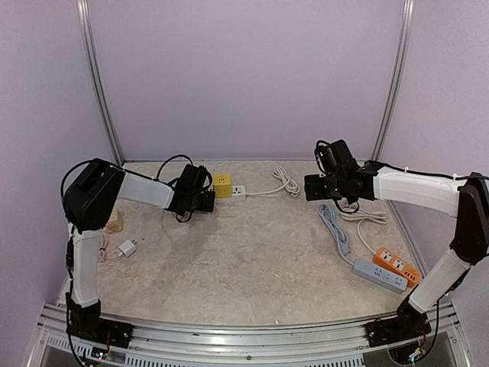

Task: Insert the plug
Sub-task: Move the socket to the center of the board.

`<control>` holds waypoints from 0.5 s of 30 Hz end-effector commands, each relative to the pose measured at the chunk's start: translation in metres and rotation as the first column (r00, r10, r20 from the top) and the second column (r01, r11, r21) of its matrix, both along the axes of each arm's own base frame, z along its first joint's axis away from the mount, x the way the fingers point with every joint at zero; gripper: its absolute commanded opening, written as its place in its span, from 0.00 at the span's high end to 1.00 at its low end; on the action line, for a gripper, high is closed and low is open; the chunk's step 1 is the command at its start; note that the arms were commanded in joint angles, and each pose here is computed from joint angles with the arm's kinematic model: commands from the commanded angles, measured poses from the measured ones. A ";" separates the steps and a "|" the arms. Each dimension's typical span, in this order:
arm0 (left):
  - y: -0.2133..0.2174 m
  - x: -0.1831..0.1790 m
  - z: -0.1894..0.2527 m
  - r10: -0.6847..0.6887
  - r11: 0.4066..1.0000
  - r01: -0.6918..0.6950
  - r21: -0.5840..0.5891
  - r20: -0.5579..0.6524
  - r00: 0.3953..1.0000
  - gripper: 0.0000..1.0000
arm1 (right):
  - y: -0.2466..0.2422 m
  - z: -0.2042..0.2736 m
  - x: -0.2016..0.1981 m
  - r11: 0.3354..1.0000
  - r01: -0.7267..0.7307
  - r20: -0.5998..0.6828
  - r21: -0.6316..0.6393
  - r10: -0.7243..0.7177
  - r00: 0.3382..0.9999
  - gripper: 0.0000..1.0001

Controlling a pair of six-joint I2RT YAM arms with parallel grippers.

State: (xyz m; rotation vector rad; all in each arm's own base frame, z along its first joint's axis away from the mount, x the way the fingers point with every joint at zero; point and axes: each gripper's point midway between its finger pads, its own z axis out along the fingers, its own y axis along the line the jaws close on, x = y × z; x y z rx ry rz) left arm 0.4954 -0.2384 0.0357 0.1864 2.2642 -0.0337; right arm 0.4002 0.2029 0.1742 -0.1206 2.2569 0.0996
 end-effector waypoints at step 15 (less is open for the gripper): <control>0.025 -0.006 0.017 0.169 0.974 -0.176 -0.142 -0.065 0.984 0.29 | -0.007 0.015 -0.001 0.999 0.022 0.021 0.038 -0.023 1.000 0.30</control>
